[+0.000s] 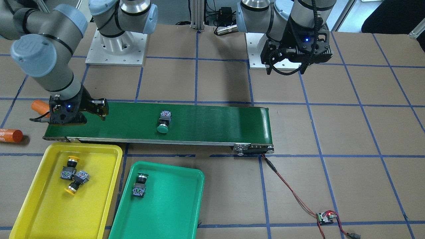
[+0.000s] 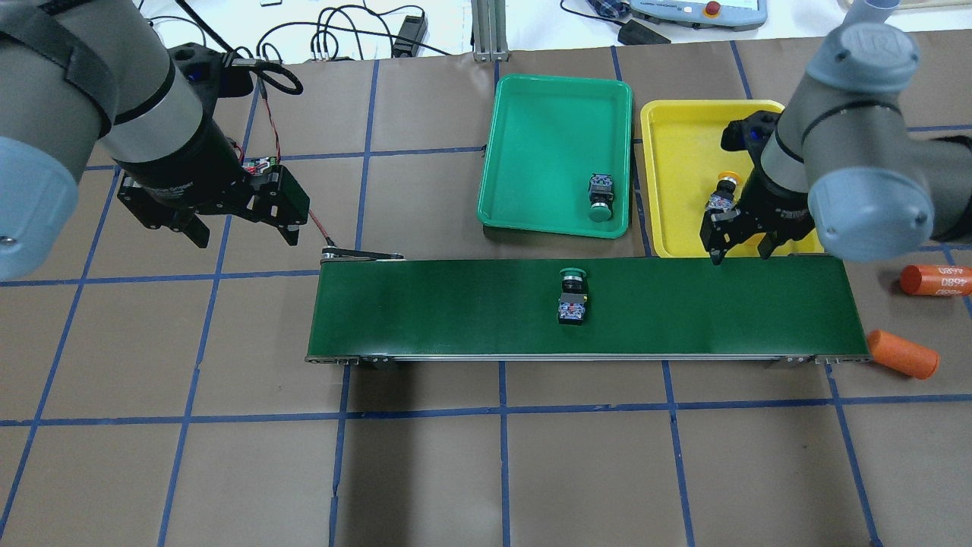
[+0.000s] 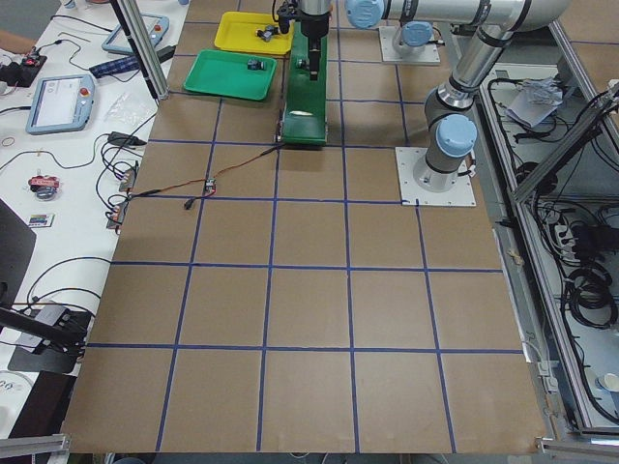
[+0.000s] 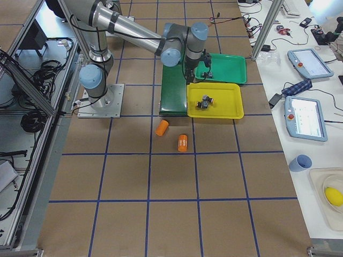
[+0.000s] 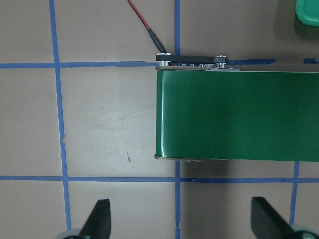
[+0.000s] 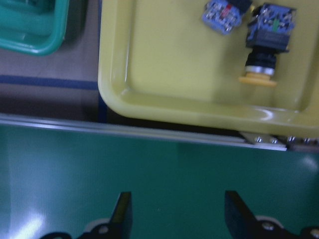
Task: Sort buttons by color to trays
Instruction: 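Move the right gripper along the belt and grasp the green-capped button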
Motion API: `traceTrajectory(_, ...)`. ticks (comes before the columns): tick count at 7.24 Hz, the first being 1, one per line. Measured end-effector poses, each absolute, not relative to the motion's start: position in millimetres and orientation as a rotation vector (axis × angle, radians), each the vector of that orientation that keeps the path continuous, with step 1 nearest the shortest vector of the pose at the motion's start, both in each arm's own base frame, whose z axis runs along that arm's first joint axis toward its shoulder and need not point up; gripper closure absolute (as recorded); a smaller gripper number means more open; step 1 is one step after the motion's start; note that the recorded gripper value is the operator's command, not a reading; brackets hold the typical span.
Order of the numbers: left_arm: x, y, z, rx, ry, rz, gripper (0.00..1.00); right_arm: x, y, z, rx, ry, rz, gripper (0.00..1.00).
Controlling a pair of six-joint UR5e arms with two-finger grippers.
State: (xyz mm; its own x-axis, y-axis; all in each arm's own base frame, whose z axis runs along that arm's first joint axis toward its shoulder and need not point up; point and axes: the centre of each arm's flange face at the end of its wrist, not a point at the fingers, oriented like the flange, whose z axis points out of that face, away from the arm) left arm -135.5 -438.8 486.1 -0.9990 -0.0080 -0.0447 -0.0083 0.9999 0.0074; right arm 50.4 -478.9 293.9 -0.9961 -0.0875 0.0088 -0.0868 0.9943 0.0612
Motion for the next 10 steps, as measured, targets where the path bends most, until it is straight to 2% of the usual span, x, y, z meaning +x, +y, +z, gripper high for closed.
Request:
traceTrajectory(2, -135.4, -439.0, 485.1, -0.014, 3.097, 0.009, 0.00, 55.9, -444.4, 269.0, 0.128, -3.126, -0.060, 0.19)
traceTrajectory(3, -135.4, -439.0, 484.5, -0.015, 3.097, 0.011, 0.00, 58.7, -440.2, 265.8, 0.129, -3.137, -0.053, 0.04)
traceTrajectory(4, -135.5, -439.1, 483.8, -0.016, 3.097, 0.015, 0.00, 61.2, -439.5, 265.0, 0.128, -3.156, -0.044, 0.00)
traceTrajectory(10, -135.7, -438.2, 482.6, -0.015, 3.097, 0.024, 0.00, 69.8, -440.5, 268.7, -0.010, -3.224, -0.020, 0.00)
